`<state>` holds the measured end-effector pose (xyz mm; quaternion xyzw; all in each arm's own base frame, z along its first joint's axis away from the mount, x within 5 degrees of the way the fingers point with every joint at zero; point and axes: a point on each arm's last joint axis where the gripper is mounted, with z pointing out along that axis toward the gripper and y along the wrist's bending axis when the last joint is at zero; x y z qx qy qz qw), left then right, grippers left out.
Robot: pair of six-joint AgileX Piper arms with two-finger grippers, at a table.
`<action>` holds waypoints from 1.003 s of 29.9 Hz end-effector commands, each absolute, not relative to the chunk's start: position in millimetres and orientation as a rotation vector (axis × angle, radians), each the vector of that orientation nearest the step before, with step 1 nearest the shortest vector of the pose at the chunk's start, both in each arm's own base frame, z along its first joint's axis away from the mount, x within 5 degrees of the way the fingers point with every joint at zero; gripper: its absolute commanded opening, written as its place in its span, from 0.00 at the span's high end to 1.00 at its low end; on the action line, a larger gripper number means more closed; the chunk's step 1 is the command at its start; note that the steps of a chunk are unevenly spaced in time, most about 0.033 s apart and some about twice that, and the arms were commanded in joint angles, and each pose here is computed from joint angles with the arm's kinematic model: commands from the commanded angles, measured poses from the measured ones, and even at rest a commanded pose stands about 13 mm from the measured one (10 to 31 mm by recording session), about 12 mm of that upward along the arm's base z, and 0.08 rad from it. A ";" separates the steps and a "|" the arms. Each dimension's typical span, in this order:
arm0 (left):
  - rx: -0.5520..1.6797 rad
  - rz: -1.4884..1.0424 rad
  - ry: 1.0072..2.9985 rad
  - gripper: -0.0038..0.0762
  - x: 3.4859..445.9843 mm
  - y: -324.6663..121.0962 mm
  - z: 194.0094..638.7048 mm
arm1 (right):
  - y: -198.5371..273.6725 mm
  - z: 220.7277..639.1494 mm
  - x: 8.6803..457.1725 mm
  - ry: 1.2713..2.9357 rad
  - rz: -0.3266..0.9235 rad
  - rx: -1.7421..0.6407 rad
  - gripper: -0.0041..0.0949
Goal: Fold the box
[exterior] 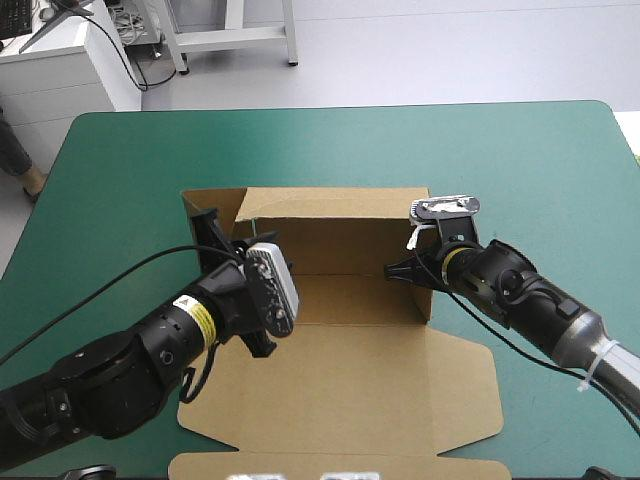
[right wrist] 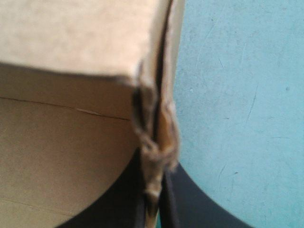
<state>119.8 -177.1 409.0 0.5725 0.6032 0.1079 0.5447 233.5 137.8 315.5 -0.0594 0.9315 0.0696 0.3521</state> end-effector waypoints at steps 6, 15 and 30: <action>1.093 0.308 1.450 0.57 124.9 -139.9 483.7 | 114.3 371.4 245.0 2.340 0.207 -0.147 0.98; 0.949 0.305 1.530 0.58 127.1 -104.5 524.0 | 79.9 377.4 276.0 2.488 0.250 -0.129 0.98; 0.689 0.325 2.043 0.93 187.5 -56.7 487.3 | 84.1 343.3 348.1 2.667 0.199 -0.193 0.98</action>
